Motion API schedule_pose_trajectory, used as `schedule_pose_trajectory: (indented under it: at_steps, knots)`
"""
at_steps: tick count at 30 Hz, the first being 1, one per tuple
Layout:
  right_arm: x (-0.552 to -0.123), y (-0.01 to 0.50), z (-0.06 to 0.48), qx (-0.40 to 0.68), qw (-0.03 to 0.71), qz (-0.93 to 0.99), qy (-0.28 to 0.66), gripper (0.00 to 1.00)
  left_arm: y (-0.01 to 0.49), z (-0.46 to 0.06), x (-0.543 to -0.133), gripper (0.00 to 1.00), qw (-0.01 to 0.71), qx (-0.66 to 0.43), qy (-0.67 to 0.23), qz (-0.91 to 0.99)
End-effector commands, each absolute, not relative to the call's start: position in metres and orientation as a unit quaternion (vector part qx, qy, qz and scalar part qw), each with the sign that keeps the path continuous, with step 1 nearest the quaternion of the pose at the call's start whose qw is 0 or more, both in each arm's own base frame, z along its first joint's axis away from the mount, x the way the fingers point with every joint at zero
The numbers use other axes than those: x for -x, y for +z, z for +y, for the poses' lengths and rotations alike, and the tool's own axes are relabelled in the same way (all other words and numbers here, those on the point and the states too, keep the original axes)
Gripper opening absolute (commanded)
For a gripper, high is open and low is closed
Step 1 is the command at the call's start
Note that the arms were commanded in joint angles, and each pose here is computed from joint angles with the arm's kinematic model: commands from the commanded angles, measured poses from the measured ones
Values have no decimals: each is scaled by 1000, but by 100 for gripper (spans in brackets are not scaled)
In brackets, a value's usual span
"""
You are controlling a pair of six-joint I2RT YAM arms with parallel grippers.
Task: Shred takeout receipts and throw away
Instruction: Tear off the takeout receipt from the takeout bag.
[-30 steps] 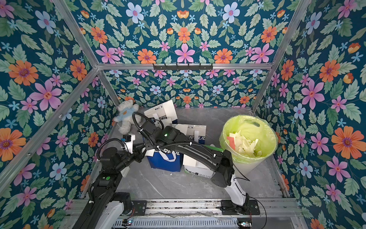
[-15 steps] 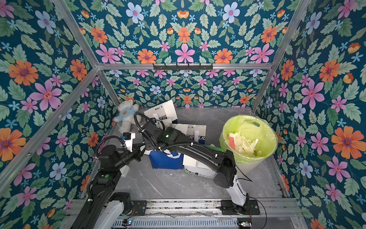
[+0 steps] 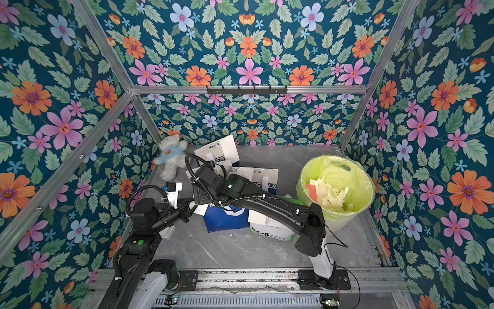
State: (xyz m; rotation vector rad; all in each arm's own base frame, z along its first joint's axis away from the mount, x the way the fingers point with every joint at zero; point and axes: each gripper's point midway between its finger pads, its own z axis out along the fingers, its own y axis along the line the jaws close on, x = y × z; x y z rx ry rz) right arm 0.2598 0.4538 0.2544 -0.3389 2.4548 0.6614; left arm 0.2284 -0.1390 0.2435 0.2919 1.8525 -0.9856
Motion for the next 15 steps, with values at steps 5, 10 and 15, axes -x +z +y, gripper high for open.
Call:
schedule_pose_trajectory:
  at_steps: [5, 10, 15]
  knots:
    - [-229, 274, 451, 111, 281, 868, 394, 81, 242, -141, -215, 0, 460, -83, -442, 765]
    - [-203, 283, 445, 128, 255, 841, 459, 78, 246, -138, -210, 0, 458, -51, -456, 761]
    - [-192, 278, 447, 119, 229, 829, 495, 76, 246, -135, -210, 0, 449, -17, -468, 761]
